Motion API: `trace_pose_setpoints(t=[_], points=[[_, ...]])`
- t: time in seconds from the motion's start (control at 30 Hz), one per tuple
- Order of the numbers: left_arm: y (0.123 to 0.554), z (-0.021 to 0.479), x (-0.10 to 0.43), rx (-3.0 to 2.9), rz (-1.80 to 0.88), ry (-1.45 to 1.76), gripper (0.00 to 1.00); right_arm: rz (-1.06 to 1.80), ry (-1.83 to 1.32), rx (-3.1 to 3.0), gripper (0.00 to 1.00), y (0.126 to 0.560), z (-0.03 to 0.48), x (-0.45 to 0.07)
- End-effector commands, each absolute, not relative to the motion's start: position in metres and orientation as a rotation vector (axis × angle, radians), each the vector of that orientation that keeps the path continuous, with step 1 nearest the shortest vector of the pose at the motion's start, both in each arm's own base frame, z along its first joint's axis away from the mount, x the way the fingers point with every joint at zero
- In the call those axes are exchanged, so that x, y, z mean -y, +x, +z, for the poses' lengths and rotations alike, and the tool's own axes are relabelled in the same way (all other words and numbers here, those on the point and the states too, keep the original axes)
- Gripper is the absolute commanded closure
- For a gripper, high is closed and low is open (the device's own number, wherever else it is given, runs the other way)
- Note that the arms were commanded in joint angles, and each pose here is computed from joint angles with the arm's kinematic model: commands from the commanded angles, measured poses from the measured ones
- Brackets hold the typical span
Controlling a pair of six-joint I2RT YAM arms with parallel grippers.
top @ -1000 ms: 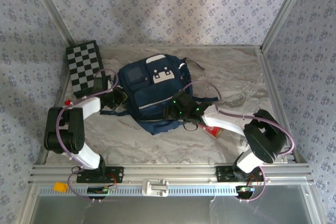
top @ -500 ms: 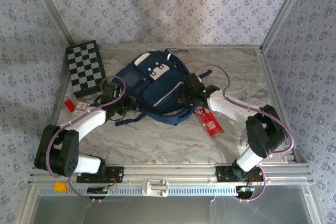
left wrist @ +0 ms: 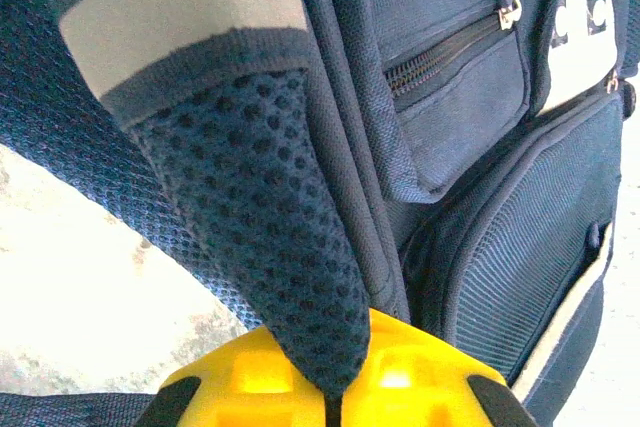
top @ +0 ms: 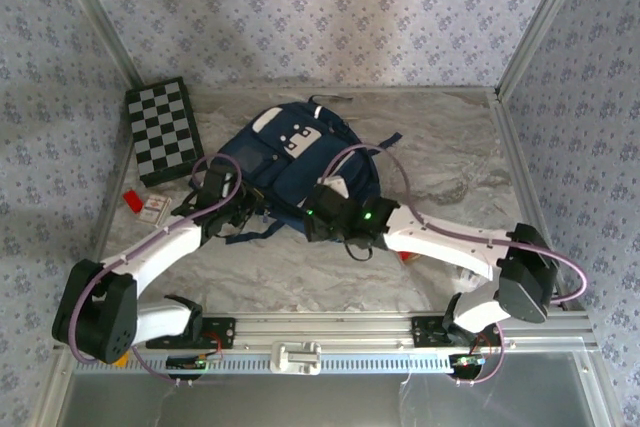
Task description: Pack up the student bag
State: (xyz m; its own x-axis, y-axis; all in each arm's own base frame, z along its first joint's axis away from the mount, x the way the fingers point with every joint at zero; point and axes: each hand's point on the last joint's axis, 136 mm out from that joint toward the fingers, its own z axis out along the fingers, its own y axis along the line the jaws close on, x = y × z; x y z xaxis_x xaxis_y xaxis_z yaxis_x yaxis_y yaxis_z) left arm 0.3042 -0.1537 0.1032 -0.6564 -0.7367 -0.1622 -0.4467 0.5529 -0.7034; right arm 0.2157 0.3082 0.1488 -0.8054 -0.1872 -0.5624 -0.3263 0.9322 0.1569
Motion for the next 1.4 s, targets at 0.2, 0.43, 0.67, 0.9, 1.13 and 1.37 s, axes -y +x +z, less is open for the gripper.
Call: trace_pose_setpoints(t=[0.2,0.43,0.67,0.9,1.13,1.37], points=[[0.300,0.136,0.175,-2.275,-1.047,-0.907,1.00,0.393,-0.355,-2.521,0.40,0.217,0.124,-0.376],[0.299,0.138,0.181,-2.266,-1.102,-0.915,1.00,0.546,-0.338,-2.434,0.52,0.227,0.131,-0.416],[0.297,0.143,0.191,-2.272,-1.178,-0.927,1.00,0.602,-0.227,-2.408,0.55,0.228,0.121,-0.428],[0.289,0.142,0.194,-2.278,-1.219,-0.952,1.00,0.527,-0.045,-2.423,0.56,0.263,0.110,-0.414],[0.281,0.147,0.200,-2.284,-1.256,-0.928,1.00,0.478,-0.046,-2.391,0.63,0.263,0.119,-0.401],[0.281,0.156,0.210,-2.273,-1.313,-0.905,1.00,0.499,-0.099,-2.403,0.61,0.269,0.119,-0.412]])
